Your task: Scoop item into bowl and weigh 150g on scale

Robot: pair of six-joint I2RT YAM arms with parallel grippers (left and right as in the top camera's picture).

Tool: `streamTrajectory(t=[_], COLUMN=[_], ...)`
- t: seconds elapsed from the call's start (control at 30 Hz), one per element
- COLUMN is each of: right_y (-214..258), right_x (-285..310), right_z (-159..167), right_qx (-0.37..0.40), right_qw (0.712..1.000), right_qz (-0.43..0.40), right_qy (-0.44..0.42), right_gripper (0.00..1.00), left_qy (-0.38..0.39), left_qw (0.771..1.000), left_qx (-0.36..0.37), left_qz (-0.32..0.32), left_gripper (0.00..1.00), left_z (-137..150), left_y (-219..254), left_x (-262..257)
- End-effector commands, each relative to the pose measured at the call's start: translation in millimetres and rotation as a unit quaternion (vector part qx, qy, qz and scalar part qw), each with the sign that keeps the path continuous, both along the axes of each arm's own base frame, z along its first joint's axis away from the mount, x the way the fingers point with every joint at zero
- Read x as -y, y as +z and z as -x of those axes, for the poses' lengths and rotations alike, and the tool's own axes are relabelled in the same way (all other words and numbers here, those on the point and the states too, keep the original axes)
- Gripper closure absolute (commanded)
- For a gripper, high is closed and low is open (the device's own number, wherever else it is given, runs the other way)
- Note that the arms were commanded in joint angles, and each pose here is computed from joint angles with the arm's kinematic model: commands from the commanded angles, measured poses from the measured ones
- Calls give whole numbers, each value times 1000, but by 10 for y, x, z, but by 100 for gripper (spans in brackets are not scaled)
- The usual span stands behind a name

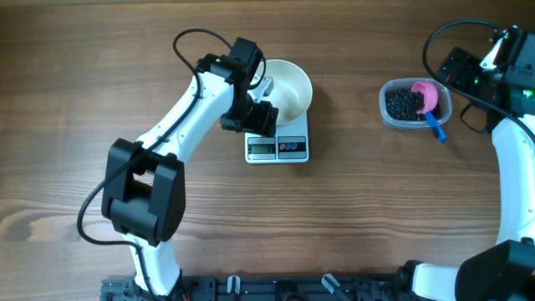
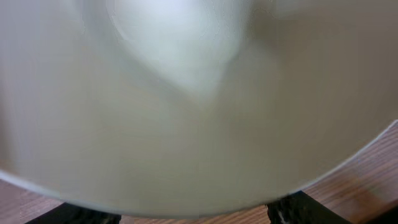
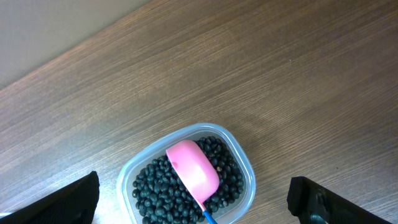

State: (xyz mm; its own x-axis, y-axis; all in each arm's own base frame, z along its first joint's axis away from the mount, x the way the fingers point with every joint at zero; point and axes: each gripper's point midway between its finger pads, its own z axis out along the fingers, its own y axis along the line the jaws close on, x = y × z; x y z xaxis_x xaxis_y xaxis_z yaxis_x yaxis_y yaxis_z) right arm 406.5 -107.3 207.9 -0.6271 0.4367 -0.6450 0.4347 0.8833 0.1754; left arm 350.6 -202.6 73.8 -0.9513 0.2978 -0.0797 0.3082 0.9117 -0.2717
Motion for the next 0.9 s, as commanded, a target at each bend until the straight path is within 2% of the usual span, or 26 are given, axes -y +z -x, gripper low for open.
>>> streamTrajectory(t=[0.0, 0.17, 0.2, 0.27, 0.37, 0.53, 0.67, 0.73, 0.77, 0.87], right_y=[81, 81, 81, 81, 81, 81, 82, 81, 81, 81], right_x=[-5, -5, -5, -5, -5, -5, -5, -5, -5, -5], right_z=[9, 9, 9, 9, 9, 9, 8, 9, 9, 9], right_qx=[12, 12, 12, 12, 12, 12, 12, 12, 12, 12], right_qw=[1000, 1000, 1000, 1000, 1000, 1000, 1000, 1000, 1000, 1000], right_qz=[-5, -5, -4, -4, -5, -5, -4, -5, -4, -5], right_qy=[-3, -3, -3, -3, -3, -3, -3, -3, -3, -3], right_gripper=[0, 0, 0, 0, 0, 0, 0, 0, 0, 0], left_qy=[6, 6, 6, 3, 3, 81, 161, 97, 59, 63], left_qw=[1000, 1000, 1000, 999, 1000, 995, 985, 991, 993, 991], left_qx=[-4, -10, -16, -36, -27, 35, 39, 66, 83, 121], left_qz=[-6, -9, -10, -1, 16, 37, 43, 68, 55, -11], left_gripper=[24, 27, 32, 35, 28, 0, 0, 0, 0, 0], left_z=[7, 38, 65, 165, 170, -146, -317, -352, -364, -527], left_y=[-48, -51, -52, -16, 170, 617, 656, 699, 688, 649], left_x=[-15, -27, -35, -22, -72, -610, -1232, -1291, -1354, -1629])
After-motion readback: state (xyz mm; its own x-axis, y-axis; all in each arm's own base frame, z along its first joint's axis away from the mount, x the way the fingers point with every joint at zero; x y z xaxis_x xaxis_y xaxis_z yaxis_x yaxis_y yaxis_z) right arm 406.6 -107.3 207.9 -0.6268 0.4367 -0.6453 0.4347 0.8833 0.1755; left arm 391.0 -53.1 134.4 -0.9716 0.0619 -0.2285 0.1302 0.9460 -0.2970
